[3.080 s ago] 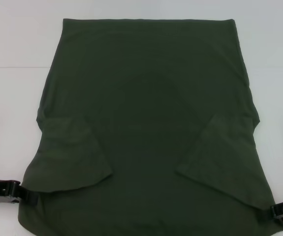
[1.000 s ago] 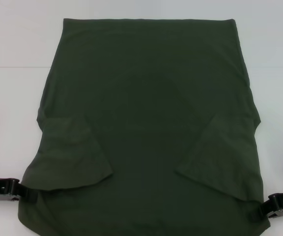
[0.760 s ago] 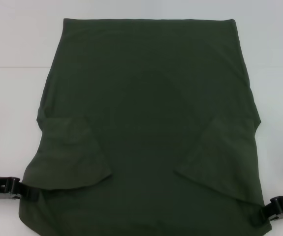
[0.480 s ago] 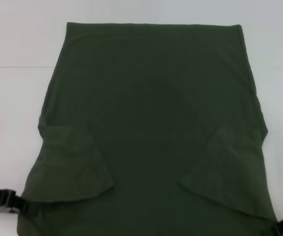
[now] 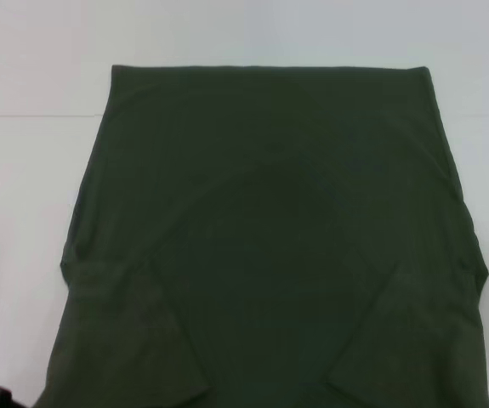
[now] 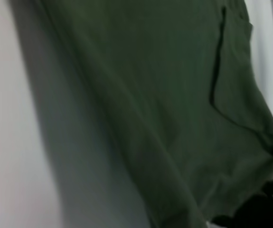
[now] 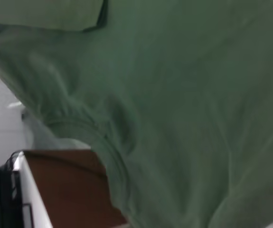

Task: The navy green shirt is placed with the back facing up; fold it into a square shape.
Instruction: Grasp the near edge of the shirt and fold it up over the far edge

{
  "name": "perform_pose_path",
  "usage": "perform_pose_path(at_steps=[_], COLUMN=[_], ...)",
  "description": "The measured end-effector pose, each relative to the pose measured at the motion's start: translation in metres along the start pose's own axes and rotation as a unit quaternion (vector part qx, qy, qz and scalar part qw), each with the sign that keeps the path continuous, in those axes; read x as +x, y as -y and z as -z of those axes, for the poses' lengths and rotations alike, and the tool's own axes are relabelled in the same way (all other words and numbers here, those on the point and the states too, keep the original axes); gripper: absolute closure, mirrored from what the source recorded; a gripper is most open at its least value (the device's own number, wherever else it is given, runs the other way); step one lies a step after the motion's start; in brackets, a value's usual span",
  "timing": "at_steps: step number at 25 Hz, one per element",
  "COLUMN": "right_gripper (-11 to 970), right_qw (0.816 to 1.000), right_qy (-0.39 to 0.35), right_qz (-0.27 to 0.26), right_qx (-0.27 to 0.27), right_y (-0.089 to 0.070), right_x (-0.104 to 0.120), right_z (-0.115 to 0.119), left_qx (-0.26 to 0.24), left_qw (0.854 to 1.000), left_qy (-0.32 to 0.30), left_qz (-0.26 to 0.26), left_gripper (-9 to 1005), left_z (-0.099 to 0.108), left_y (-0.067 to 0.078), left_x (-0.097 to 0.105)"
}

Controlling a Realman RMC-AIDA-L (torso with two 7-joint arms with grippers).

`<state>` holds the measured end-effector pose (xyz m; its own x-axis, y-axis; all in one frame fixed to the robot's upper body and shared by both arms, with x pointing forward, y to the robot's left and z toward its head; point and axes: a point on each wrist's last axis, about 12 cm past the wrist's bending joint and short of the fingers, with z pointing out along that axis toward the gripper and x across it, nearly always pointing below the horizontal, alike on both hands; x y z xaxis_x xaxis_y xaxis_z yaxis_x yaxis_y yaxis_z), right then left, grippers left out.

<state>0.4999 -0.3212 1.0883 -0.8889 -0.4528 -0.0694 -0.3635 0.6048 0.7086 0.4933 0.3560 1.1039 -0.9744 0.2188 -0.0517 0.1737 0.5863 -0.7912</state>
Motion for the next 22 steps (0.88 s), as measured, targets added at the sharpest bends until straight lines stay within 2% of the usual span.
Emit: perform_pose_path(at_steps=[7,14,20,22], right_gripper=[889,886,883,882], right_qw=[0.999,0.999,0.998,0.995], right_qy=[-0.044,-0.044,0.053,0.088], right_qz=[0.004,0.007,0.014,0.017], right_qx=[-0.018,-0.028,-0.045,-0.049], right_y=[-0.004,-0.005,-0.003,-0.002], right_x=[0.004,0.003,-0.003,-0.005], right_z=[-0.007,-0.010,0.012,0.022], left_qx=[-0.001,0.002,0.040,0.055], left_qw=[0.999,0.998,0.998,0.994], left_qy=[-0.054,-0.057,0.034,0.085], left_qz=[0.002,-0.006,-0.037,-0.044], left_gripper=[963,963,962,962], left_z=[-0.007,-0.008,0.002,0.009], left_y=[0.001,0.001,0.010,0.012], left_x=[0.009,0.009,-0.008,-0.016])
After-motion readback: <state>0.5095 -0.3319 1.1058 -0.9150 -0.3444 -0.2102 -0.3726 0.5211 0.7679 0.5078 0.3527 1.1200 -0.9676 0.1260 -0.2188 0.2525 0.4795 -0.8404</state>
